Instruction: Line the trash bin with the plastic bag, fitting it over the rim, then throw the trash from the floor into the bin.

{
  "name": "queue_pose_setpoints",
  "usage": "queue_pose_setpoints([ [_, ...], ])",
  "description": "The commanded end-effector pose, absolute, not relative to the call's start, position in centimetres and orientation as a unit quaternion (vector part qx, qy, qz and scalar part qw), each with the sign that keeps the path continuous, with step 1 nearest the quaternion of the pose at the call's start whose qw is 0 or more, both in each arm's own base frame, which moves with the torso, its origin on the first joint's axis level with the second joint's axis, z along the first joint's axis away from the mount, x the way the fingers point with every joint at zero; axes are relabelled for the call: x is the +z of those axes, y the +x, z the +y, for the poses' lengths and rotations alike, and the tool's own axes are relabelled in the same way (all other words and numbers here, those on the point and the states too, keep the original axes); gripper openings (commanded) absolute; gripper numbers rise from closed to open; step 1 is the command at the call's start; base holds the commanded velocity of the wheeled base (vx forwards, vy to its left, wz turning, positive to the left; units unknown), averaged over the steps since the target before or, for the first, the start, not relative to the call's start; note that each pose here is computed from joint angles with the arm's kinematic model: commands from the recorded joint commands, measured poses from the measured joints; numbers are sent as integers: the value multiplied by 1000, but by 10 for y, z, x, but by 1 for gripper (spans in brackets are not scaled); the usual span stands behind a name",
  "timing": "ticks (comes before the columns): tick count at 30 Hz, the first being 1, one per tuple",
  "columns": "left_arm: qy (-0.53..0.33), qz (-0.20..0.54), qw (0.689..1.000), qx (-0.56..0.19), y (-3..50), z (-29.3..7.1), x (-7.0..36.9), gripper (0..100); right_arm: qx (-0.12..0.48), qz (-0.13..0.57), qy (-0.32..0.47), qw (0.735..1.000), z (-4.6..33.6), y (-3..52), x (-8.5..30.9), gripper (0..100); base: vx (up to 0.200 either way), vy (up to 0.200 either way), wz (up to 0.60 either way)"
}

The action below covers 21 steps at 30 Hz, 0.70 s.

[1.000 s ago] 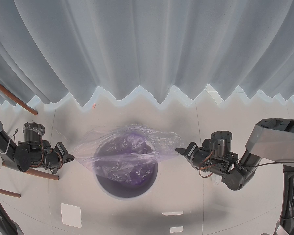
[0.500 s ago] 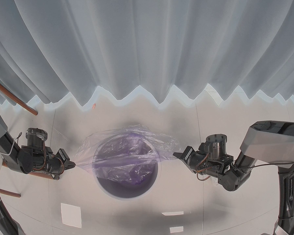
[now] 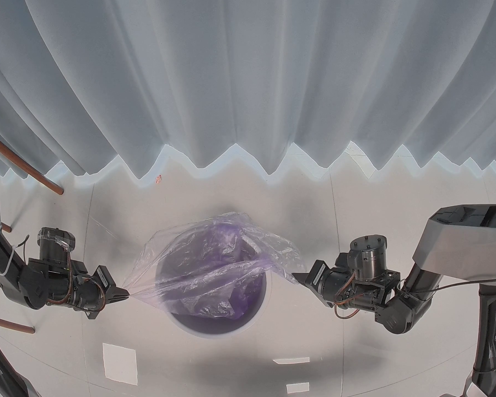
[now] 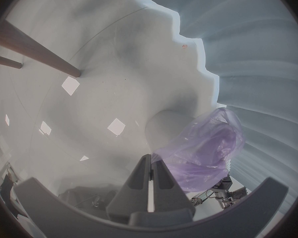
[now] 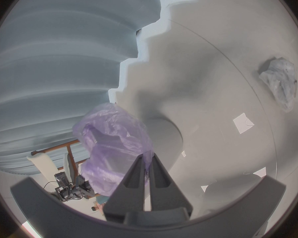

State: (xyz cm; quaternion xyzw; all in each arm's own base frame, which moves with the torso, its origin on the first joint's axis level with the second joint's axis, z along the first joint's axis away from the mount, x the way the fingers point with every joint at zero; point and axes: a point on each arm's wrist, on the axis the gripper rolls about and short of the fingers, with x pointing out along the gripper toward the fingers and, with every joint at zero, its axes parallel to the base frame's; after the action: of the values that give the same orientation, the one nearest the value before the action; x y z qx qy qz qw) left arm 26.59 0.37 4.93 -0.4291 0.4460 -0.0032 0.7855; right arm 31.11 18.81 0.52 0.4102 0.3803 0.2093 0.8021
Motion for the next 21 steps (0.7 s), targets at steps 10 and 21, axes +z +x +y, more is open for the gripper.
queue_pose_setpoints([
  [10, -425, 428, 797, -18, 251, 3, 63, 0, 285, 330, 423, 794, 189, 249, 59, 100, 0, 0, 0],
  [21, -422, 417, 805, -25, 245, 2, 72, 0, 314, 379, 443, 749, 238, 218, 79, 100, 0, 0, 0],
])
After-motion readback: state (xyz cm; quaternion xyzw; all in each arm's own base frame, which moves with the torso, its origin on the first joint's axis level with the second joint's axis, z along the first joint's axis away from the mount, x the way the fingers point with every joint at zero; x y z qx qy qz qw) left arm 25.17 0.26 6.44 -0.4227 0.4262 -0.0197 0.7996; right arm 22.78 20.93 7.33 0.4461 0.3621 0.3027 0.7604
